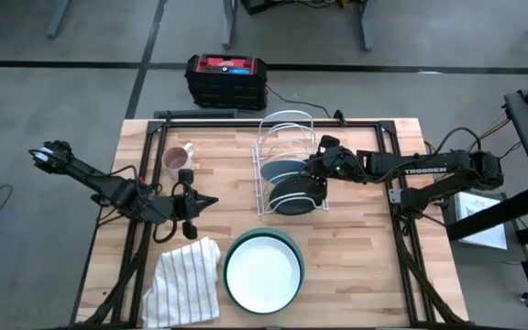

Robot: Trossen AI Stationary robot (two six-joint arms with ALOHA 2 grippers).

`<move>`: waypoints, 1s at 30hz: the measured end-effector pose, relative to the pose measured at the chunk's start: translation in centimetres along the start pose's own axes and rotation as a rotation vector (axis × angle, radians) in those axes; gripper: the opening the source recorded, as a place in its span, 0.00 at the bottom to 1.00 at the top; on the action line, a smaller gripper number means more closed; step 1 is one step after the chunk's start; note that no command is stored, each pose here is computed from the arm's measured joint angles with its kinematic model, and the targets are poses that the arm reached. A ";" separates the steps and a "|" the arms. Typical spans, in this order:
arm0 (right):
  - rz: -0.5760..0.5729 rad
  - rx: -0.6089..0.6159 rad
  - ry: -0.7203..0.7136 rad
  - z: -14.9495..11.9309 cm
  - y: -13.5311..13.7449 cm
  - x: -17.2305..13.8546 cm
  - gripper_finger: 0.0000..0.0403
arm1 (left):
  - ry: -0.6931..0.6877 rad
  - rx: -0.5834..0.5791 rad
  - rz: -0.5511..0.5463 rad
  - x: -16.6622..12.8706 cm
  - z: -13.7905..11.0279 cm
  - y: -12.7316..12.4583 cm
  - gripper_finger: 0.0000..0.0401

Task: Sort dishes
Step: Put the blue plate into the dish rack

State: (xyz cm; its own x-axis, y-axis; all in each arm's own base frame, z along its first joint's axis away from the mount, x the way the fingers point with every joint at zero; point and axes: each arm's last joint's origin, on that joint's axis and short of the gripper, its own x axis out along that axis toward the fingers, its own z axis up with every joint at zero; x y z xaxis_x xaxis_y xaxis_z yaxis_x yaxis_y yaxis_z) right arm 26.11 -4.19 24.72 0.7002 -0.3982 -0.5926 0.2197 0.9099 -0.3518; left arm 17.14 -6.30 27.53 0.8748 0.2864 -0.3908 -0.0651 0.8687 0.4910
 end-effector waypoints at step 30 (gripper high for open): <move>-0.001 0.139 0.028 -0.4 -0.6 -1.9 0.44 | 0.013 -0.016 -0.003 0.0 -0.1 0.0 0.00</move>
State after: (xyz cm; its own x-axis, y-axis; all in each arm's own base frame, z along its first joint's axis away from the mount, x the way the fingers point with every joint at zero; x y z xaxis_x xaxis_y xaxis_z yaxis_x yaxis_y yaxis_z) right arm 24.34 -3.97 25.75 0.6813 -0.4003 -0.6128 0.3134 0.9161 -0.2500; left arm 17.07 -6.28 27.39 0.8688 0.2891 -0.4020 -0.0702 0.8757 0.4778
